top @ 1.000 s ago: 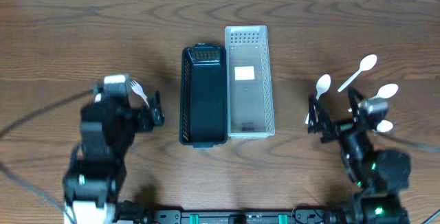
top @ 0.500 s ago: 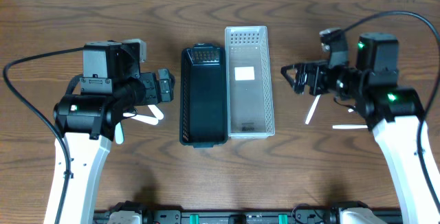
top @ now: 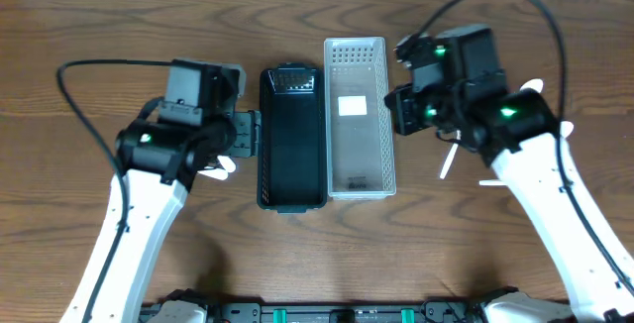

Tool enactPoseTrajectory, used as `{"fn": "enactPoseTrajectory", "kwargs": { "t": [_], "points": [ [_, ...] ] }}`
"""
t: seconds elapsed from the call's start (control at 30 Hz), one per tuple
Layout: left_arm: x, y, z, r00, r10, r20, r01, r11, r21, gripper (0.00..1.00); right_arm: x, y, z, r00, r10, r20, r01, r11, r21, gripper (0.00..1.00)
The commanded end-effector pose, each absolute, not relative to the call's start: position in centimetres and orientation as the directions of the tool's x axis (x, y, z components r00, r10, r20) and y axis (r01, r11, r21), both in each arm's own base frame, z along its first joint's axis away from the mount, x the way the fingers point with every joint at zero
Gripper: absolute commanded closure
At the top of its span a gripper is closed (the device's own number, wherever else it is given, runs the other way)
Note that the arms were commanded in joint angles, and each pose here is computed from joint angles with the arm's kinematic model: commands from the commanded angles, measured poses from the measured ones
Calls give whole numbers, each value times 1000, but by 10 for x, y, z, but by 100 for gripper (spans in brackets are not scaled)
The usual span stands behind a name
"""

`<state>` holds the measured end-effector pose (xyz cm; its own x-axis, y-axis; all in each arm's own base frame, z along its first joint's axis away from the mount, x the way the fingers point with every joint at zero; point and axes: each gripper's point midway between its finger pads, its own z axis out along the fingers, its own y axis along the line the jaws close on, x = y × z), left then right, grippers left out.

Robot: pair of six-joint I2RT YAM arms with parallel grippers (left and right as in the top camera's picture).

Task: Pack container

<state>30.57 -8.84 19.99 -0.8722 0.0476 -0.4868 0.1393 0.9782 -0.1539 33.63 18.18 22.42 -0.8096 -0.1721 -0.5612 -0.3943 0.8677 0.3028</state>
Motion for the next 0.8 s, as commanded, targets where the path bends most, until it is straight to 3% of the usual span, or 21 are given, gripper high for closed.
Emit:
{"fn": "enactPoseTrajectory", "kwargs": {
  "t": [0.0, 0.27, 0.57, 0.77],
  "points": [
    [311, -88, 191, -884, 74, -461, 140, 984, -111, 34, 344, 172, 193, -840, -217, -498, -357, 911, 206, 98],
    [317, -87, 177, -901, 82, -427, 134, 986, -95, 33, 341, 175, 137, -910, -255, -328, -335, 917, 217, 98],
    [317, -87, 176, -902, 82, -424, 134, 986, -95, 32, 337, 181, 88, -939, -284, -197, -324, 920, 222, 95],
    [317, -87, 176, -903, 83, -422, 134, 986, -94, 32, 333, 179, 66, -949, -289, -127, -310, 926, 217, 99]
  ]
}}
